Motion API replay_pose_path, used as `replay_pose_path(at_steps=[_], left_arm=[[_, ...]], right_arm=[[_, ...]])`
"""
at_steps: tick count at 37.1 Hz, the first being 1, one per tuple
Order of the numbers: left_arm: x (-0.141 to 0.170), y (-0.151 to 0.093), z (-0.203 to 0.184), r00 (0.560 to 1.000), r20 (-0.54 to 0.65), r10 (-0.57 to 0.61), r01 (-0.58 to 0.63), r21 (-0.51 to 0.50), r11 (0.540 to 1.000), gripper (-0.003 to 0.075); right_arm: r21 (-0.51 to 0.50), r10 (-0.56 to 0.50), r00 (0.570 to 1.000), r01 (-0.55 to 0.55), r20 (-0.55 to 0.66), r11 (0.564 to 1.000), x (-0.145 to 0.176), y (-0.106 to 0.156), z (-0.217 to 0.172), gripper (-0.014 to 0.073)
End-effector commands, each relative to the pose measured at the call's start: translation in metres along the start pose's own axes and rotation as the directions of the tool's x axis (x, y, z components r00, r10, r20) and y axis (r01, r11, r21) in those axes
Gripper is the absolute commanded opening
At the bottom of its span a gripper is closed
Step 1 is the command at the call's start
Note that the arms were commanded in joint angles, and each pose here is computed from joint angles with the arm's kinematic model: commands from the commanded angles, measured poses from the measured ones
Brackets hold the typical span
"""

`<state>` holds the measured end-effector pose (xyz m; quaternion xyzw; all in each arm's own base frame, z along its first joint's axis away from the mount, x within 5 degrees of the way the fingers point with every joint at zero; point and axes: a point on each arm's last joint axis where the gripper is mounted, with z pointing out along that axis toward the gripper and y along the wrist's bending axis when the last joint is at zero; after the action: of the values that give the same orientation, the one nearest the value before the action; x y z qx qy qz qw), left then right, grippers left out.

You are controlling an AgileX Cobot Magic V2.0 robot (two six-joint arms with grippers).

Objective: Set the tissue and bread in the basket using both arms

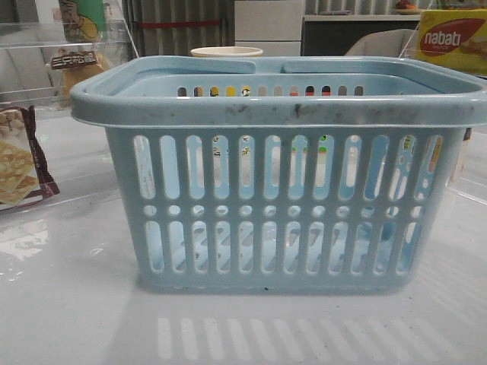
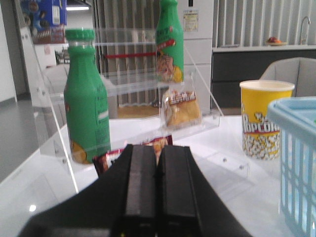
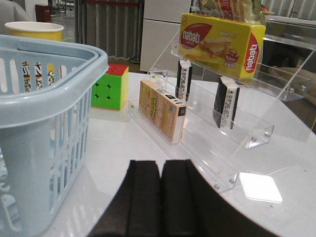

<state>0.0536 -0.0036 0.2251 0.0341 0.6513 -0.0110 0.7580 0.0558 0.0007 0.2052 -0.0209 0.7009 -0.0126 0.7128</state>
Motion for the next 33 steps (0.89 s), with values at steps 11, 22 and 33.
replay_pose_path(at_steps=[11, 22, 33], left_arm=[[-0.143, 0.005, -0.024, 0.968, 0.252, -0.013, 0.015, -0.008, 1.0, 0.0092], [-0.173, 0.007, 0.019, 0.983, -0.185, -0.014, 0.015, 0.002, 1.0, 0.0092], [-0.135, 0.005, 0.064, 0.844, -0.536, -0.01, 0.018, 0.01, 1.0, 0.0092]], right_arm=[[0.012, 0.0, 0.968, -0.003, 0.251, 1.0, -0.13, -0.006, -0.038, 0.0055], [-0.009, 0.001, 0.997, -0.002, -0.074, 1.0, -0.164, -0.007, -0.006, 0.0055], [-0.031, -0.005, 0.88, -0.011, -0.474, 0.999, -0.13, -0.005, 0.041, 0.0055]])
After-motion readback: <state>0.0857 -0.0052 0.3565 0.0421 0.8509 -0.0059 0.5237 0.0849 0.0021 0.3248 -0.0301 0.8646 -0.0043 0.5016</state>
